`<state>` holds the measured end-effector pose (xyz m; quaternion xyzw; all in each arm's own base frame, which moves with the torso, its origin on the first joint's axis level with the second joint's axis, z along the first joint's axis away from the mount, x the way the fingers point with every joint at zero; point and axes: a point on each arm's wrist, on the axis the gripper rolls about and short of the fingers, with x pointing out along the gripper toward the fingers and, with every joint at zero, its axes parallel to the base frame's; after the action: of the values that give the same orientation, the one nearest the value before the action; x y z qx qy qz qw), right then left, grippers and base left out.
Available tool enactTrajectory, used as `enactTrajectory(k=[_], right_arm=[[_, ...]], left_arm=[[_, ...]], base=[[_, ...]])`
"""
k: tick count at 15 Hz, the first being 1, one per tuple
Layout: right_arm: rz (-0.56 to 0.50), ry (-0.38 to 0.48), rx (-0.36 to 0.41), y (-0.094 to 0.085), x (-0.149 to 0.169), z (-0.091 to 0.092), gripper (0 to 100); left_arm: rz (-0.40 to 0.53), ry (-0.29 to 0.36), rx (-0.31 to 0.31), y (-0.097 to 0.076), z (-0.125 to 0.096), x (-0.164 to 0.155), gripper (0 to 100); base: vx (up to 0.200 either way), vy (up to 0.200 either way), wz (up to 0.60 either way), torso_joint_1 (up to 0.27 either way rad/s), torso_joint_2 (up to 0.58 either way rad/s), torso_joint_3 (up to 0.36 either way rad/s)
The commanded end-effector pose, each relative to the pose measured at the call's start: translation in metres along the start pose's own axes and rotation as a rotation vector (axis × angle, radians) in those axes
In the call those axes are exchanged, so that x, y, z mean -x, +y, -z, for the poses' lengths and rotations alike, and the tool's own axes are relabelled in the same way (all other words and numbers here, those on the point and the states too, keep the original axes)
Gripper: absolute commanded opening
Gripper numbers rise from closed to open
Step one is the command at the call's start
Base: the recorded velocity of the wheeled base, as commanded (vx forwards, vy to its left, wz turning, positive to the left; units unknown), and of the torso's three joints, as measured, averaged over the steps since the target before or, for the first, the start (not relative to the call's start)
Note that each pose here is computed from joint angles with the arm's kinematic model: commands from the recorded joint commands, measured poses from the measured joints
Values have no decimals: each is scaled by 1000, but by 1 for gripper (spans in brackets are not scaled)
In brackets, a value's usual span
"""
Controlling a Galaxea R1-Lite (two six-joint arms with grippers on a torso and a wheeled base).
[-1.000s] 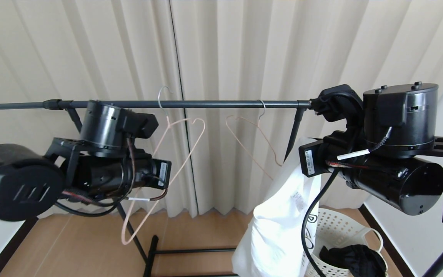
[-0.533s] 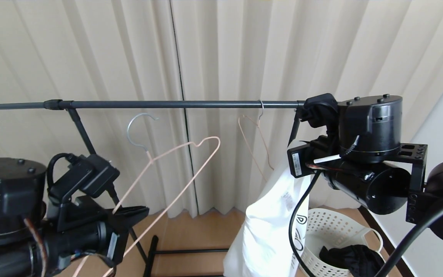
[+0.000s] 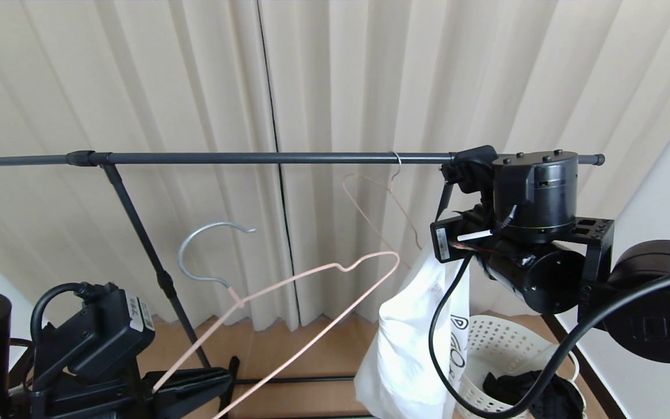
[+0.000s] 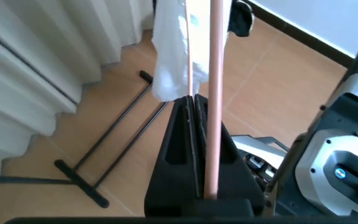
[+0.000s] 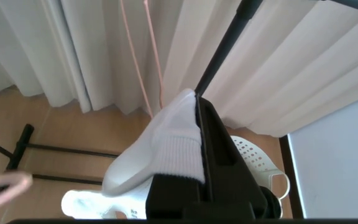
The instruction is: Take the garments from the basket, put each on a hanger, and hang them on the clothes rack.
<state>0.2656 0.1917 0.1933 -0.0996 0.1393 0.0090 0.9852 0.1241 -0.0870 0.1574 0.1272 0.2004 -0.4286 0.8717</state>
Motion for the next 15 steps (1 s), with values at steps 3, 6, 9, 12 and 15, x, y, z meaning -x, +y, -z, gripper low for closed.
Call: enactTrajectory(k=[3,6,9,12,15], right_arm=[[11,4,-3,-1,-5,0,0],[9,-3,-8,0,-5,0,0],[9,-3,-8,0,-5,0,0],[3,-9,-9,0,-1,-1,0],[-13,-13,3,7,9,0,0]], left_arm=[[77,34,-16,-7,-2,-14,0],[106,18,-17,-10,-8,-27,0],[128,-1,1,-11,-14,-43,0],[125,-1,21,-8,-19,-53,0],[117,-4,53,-4,-28,-64,0]], base=[[0,0,0,0,0,0],[0,0,0,0,0,0],[0,0,0,0,0,0],[0,0,0,0,0,0],[0,0,0,0,0,0]])
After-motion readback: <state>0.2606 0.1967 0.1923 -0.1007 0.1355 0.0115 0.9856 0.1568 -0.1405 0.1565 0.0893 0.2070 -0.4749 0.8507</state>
